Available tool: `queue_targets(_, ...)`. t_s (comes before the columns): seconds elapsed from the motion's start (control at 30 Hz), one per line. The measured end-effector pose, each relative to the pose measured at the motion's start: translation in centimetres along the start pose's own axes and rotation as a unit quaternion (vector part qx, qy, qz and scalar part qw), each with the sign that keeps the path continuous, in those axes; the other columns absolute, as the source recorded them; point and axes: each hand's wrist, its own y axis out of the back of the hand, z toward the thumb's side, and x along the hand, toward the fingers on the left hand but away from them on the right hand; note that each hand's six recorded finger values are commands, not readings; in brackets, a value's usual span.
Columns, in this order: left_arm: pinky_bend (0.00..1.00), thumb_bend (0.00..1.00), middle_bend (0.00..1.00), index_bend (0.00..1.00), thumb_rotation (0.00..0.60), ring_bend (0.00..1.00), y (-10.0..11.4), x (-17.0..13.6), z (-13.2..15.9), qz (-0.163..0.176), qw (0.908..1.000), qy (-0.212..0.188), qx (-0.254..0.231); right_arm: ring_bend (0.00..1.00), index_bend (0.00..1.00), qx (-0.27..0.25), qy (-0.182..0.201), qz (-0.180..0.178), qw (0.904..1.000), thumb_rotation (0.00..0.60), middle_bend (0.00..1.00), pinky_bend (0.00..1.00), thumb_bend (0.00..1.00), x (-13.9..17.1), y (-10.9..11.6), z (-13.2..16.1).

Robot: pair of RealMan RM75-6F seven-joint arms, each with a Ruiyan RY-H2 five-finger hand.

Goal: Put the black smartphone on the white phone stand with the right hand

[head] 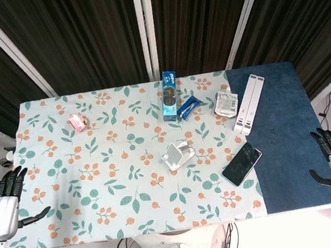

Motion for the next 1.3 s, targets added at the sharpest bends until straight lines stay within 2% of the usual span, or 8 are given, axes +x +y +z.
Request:
queue_targets(0.33, 0.21, 0.02, 0.05, 0.06, 0.364, 0.08, -0.4, 0.1, -0.1, -0.02, 0.9998, -0.001, 0.008, 0.0, 0.0, 0.014, 0.009, 0.019, 0.9997, 0.6, 0.0, 0.0, 0.17, -0.4, -0.2, 0.3)
queue_targets(0.5, 0.21, 0.02, 0.05, 0.06, 0.363, 0.08, -0.4, 0.3, -0.4, -0.024, 0.9997, 0.002, 0.006, 0.0, 0.0, 0.062, 0.02, 0.043, 0.997, 0.6, 0.0, 0.0, 0.14, -1.7, -0.1, 0.6)
queue_targets(0.63, 0.21, 0.02, 0.05, 0.06, 0.376, 0.08, -0.6, 0.3, -0.5, -0.028, 0.9996, 0.0, 0.0, 0.0, 0.0, 0.113, 0.058, 0.07, 0.9894, 0.6, 0.0, 0.0, 0.06, -3.9, -0.5, 1.9)
queue_targets(0.83, 0.21, 0.02, 0.05, 0.06, 0.378, 0.08, -0.7, 0.0, -0.4, -0.027, 0.9996, -0.007, -0.001, 0.0, 0.0, 0.205, 0.137, 0.115, 0.9623, 0.6, 0.0, 0.0, 0.03, -8.1, -2.1, 3.8)
queue_targets(0.97, 0.21, 0.02, 0.05, 0.06, 0.381, 0.08, -0.7, -0.3, -0.6, -0.027, 0.9996, -0.002, -0.001, 0.0, 0.0, 0.266, 0.197, 0.147, 0.9323, 0.6, 0.0, 0.0, 0.02, -10.5, -4.1, 5.5)
queue_targets(1.1, 0.21, 0.02, 0.05, 0.06, 0.378, 0.08, -0.9, -0.6, -0.5, -0.03, 0.9995, 0.001, -0.001, 0.0, 0.0, 0.308, 0.247, 0.163, 0.9041, 0.6, 0.0, 0.0, 0.02, -11.6, -6.1, 7.1)
queue_targets(1.17, 0.21, 0.02, 0.05, 0.06, 0.38, 0.08, -0.9, -0.7, -0.5, -0.03, 0.9995, 0.002, -0.002, 0.0, 0.0, 0.315, 0.264, 0.166, 0.8966, 0.6, 0.0, 0.0, 0.02, -11.9, -6.8, 7.9)
queue_targets(1.3, 0.21, 0.02, 0.05, 0.06, 0.381, 0.08, -0.9, -0.8, -0.6, -0.03, 0.9995, 0.004, -0.001, 0.0, 0.0, 0.301, 0.273, 0.171, 0.8977, 0.6, 0.0, 0.0, 0.04, -12.1, -7.5, 8.6)
